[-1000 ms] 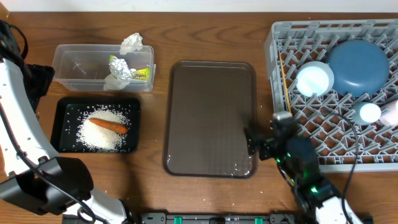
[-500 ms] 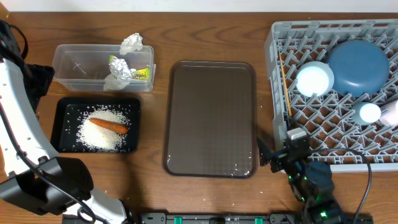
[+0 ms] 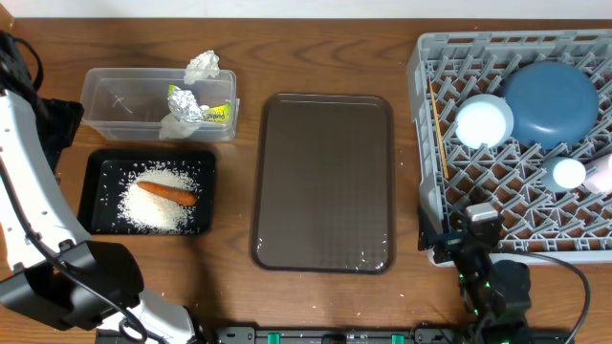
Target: Sort waste into correct bins and load items into the dishwasher rack
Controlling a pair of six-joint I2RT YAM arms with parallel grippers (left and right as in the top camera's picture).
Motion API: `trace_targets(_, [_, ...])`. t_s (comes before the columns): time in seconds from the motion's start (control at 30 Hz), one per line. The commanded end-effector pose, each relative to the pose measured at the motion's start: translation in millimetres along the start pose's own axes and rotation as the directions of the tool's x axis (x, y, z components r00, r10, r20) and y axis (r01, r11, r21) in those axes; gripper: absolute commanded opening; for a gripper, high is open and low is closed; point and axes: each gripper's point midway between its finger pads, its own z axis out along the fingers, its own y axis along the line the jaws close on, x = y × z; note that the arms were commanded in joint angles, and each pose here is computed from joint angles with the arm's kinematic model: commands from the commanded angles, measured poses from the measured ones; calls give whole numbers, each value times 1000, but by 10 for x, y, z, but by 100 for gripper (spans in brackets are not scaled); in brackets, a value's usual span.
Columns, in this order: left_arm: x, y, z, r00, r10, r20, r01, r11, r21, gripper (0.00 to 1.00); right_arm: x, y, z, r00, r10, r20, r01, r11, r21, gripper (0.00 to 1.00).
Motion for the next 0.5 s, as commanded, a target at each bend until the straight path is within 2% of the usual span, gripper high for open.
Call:
trace_targets(0.0, [-33, 27, -16, 1000, -9, 15, 9, 1000, -8, 98, -154, -57, -53, 997, -9, 72, 7, 1000, 25, 99])
trace_targets(0.07, [-33, 27, -16, 1000, -9, 15, 9, 1000, -8, 98, -254, -73, -91, 993, -5, 118, 1, 999, 32, 99])
trace_targets(0.47, [-33, 26, -16, 1000, -9, 15, 9, 1000, -8, 98, -258, -303, -113, 992, 17, 123, -32, 992, 122, 99])
